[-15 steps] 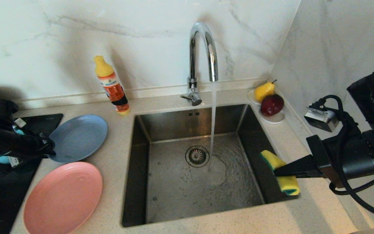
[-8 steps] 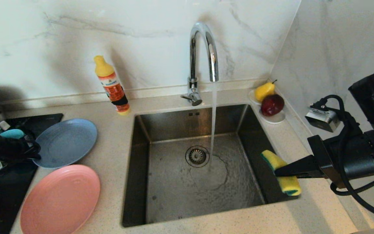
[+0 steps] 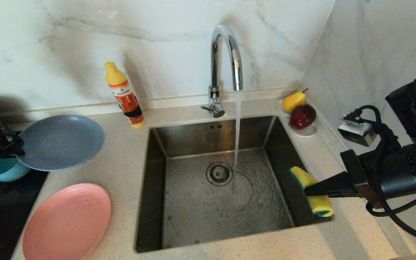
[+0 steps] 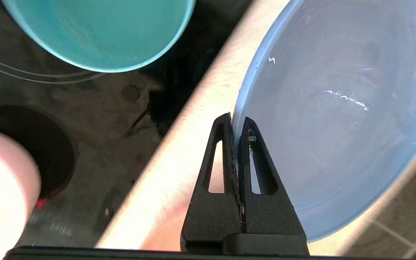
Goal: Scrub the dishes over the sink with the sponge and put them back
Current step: Wash the plate
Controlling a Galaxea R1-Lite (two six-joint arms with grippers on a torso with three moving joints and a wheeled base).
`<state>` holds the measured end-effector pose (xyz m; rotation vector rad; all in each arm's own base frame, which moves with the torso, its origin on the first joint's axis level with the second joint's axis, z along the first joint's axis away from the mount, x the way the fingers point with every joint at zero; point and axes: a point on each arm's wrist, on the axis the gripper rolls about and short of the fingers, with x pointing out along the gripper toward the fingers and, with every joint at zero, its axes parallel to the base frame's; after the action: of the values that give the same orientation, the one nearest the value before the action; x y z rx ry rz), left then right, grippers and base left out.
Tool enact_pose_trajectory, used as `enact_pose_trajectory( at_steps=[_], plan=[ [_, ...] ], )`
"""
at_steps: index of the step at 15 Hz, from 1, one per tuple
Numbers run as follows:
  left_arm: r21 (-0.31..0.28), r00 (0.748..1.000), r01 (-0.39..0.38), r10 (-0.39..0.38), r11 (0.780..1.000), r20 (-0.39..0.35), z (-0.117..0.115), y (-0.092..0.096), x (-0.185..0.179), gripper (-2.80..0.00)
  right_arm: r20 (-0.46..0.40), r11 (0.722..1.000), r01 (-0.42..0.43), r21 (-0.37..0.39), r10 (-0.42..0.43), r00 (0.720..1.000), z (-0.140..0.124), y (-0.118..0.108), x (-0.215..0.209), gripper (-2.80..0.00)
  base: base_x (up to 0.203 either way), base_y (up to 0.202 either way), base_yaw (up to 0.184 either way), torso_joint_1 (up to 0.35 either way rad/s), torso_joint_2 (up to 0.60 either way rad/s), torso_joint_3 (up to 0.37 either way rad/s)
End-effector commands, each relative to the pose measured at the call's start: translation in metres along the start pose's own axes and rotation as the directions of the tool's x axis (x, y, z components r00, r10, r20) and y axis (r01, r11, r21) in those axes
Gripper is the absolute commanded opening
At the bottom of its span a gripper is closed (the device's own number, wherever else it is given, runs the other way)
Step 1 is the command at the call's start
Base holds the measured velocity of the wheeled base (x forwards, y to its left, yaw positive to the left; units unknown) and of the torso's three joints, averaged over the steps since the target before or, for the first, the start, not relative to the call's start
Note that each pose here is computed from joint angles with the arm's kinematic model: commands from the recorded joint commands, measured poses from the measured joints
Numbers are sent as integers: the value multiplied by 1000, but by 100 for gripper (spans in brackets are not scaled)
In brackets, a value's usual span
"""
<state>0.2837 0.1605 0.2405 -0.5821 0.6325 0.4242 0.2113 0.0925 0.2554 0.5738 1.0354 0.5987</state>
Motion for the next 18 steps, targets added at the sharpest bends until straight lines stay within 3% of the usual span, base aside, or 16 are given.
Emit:
enact_pose_trajectory(
  at_steps=[1, 3, 5, 8, 12, 14, 16, 18],
  plan=[
    [25, 991, 45, -47, 999, 125, 5, -15, -62, -280, -13, 1000, 4, 10, -4, 1000, -1, -2, 2, -280, 0, 0, 0, 0, 0, 0],
    [41, 980, 69, -76, 997, 185, 2, -23, -101, -280, -12, 1000, 5, 11, -5, 1000, -2, -2, 0, -280, 0, 0, 0, 0, 0, 0],
    [62, 971, 136, -145, 989, 188, -10, -29, -137, -280, -11, 1000, 2, 10, -2, 1000, -5, -2, -1, -280, 0, 0, 0, 0, 0, 0],
    [116, 956, 271, -281, 956, 85, -30, -51, -158, -280, -7, 1000, 0, 9, 0, 1000, -6, -1, -4, -280, 0, 0, 0, 0, 0, 0],
    [192, 920, 391, -384, 900, -74, -59, -80, -158, -280, 1, 1000, -2, 6, 2, 1000, -8, 0, -7, -280, 0, 0, 0, 0, 0, 0],
    [237, 904, 423, -389, 875, -177, -81, -100, -147, -280, 11, 1000, -8, 4, 8, 1000, -9, 1, -11, -280, 0, 0, 0, 0, 0, 0],
    [248, 893, 427, -361, 870, -269, -101, -123, -128, -280, 20, 1000, -15, -6, 15, 1000, -12, 3, -15, -280, 0, 0, 0, 0, 0, 0],
    [272, 878, 450, -365, 851, -309, -121, -149, -106, -280, 29, 1000, -24, -14, 24, 999, -15, 4, -20, -280, 0, 0, 0, 0, 0, 0]
  ],
)
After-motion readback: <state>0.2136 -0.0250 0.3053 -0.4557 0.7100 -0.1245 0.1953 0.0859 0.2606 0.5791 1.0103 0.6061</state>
